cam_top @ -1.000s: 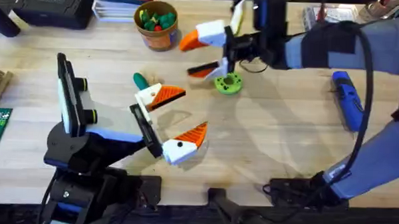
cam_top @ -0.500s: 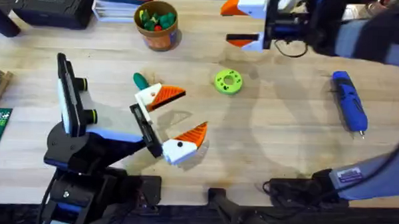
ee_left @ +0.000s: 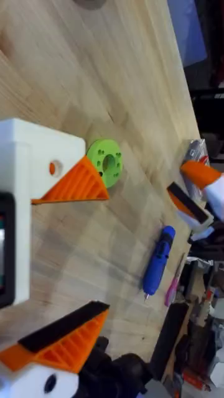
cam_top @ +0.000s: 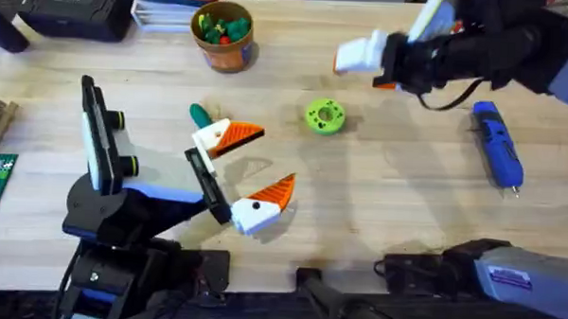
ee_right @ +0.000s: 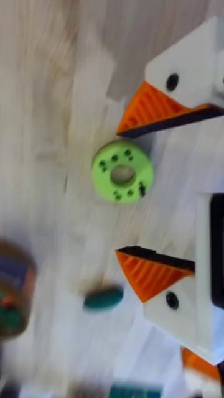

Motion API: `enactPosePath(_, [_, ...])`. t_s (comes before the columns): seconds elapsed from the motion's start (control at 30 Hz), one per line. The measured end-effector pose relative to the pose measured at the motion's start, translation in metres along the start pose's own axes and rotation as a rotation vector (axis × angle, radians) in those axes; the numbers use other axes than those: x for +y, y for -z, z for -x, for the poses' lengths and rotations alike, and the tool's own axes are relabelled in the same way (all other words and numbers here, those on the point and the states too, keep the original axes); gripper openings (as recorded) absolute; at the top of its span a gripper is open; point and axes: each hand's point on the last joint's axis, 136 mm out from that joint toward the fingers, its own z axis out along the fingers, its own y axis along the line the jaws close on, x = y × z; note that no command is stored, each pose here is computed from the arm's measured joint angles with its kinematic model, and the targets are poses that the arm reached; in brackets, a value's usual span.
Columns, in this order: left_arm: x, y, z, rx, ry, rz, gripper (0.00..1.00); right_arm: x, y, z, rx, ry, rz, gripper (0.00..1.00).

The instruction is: Pick up the gripper from the table and insert it into the empty holder that is missing its gripper. Then pick up a screw, insert it into the mounting hole, and use the screwdriver to tighten it. Finally, clean up the table by picking up the vegetable and placing it into the bucket.

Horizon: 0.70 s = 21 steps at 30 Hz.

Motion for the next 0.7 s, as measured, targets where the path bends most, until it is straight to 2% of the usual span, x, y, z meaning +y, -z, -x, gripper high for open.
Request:
enactPosePath(0.13, [0.0,0.0,0.0,0.0,0.0,0.0,0.985,-0.01,-0.002,-0.029,0.086,0.127,-0.153,0.995])
enactPosePath(0.23, [0.0,0.0,0.0,0.0,0.0,0.0,0.985,-0.017,-0.002,-0.031,0.094,0.168,-0.208,0.995])
enactPosePath(0.5, [0.0,0.0,0.0,0.0,0.0,0.0,0.986,-0.025,-0.002,-0.028,0.083,0.204,-0.259,0.995])
enactPosePath(0.7, [0.0,0.0,0.0,0.0,0.0,0.0,0.986,-0.017,-0.012,-0.045,0.156,0.245,-0.265,0.995])
